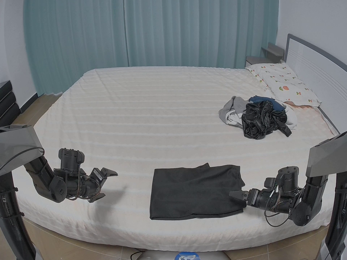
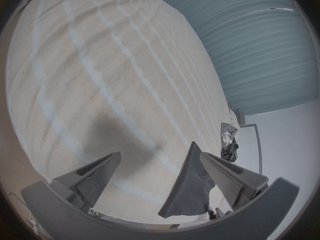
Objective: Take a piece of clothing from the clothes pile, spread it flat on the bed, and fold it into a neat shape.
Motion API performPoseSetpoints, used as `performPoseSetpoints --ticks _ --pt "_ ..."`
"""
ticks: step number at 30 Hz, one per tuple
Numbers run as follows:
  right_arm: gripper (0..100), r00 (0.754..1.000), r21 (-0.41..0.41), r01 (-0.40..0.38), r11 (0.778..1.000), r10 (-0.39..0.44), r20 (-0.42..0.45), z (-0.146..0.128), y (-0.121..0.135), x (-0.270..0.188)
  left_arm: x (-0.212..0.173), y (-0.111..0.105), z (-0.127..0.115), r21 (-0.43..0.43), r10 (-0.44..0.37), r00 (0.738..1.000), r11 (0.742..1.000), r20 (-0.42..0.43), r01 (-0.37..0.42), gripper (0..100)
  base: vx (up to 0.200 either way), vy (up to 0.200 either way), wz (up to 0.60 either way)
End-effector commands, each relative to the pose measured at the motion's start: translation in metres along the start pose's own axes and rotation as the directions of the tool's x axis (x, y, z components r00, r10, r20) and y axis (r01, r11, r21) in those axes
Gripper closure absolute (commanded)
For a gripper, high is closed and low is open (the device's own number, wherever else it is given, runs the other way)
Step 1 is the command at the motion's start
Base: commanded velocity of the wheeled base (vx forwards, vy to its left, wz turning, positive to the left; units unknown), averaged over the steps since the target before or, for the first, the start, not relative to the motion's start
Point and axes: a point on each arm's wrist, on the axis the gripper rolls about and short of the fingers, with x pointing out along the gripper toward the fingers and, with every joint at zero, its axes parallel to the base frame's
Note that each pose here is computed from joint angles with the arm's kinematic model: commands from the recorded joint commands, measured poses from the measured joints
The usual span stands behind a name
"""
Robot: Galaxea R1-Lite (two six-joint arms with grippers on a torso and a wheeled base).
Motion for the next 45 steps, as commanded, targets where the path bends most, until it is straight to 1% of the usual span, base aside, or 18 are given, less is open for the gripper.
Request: performPoseSetpoints --ticks 1,5,6,11,15,21,26,27,29,35,38,39,41,44,45 --pt "0 0.998 0.006 0.024 1.000 -0.023 -0.057 -0.015 -0.006 0.003 0.000 0.000 0.000 0.000 0.001 1.000 1.000 -0.001 -0.001 0 0.000 0.000 0.00" --pt "0 0.997 0.011 0.036 0.999 -0.035 -0.066 -0.018 -0.010 0.007 0.000 0.000 0.000 0.000 0.000 1.000 1.000 0.000 0.000 0 0.000 0.000 0.00" --pt "100 0.997 0.010 0.034 0.999 -0.033 -0.064 -0.018 -0.010 0.007 0.000 0.000 0.000 0.000 -0.001 1.000 1.000 -0.001 0.001 0 0.000 0.000 0.00" --pt "100 0.999 0.002 0.018 1.000 -0.018 -0.031 -0.015 -0.008 0.003 0.000 0.000 0.000 -0.002 0.000 1.000 1.000 0.000 0.000 0 0.000 0.000 0.00" --pt "100 0.998 -0.011 0.037 0.999 -0.038 -0.056 -0.022 -0.009 -0.008 0.000 0.000 0.000 -0.002 -0.001 1.000 1.000 -0.001 0.001 0 0.000 0.000 0.00" --pt "100 0.998 -0.016 0.034 0.999 -0.035 -0.045 -0.025 -0.010 -0.017 0.000 0.000 0.000 -0.002 -0.001 1.000 1.000 -0.001 0.001 0 0.000 0.000 0.00" --pt "100 0.997 -0.018 0.052 0.998 -0.053 -0.050 -0.027 -0.014 -0.023 0.000 0.000 0.000 -0.002 0.000 1.000 1.000 0.000 0.000 0 0.000 0.000 0.00" --pt "100 0.996 -0.029 0.069 0.997 -0.070 -0.051 -0.027 -0.019 -0.026 0.000 0.000 0.000 0.000 -0.001 1.000 1.000 -0.001 0.001 0 0.000 0.000 0.00" --pt "100 0.996 -0.039 0.076 0.996 -0.078 -0.053 -0.027 -0.022 -0.028 0.000 0.000 0.000 0.000 -0.001 1.000 1.000 -0.001 0.001 0 0.000 0.000 0.00" --pt "100 0.995 -0.045 0.076 0.996 -0.078 -0.060 -0.028 -0.022 -0.028 0.000 0.000 0.000 0.001 -0.001 1.000 1.000 -0.001 0.001 0 0.000 0.000 0.00" --pt "100 0.991 -0.048 0.089 0.995 -0.093 -0.093 -0.035 -0.025 -0.029 0.000 0.000 -0.001 0.001 0.000 1.000 1.000 -0.002 0.000 0 0.000 0.000 0.00" --pt "0 0.990 -0.056 0.091 0.994 -0.096 -0.098 -0.036 -0.025 -0.029 0.000 0.000 -0.001 0.001 0.000 1.000 1.000 -0.003 0.000 0 0.000 0.000 0.00" --pt "0 0.991 -0.068 0.093 0.993 -0.098 -0.086 -0.033 -0.027 -0.030 0.000 0.000 -0.001 0.001 0.000 1.000 1.000 -0.002 0.000 0 0.000 0.000 0.00" --pt "0 0.996 -0.056 0.083 0.995 -0.085 -0.024 -0.020 -0.026 -0.032 0.000 0.000 -0.001 0.002 0.000 1.000 1.000 -0.002 0.000 0 0.000 0.000 0.00" --pt "0 0.996 -0.056 0.083 0.995 -0.085 -0.024 -0.020 -0.026 -0.032 0.000 0.000 -0.001 0.002 0.000 1.000 1.000 -0.002 0.000 0 0.000 0.000 0.00"
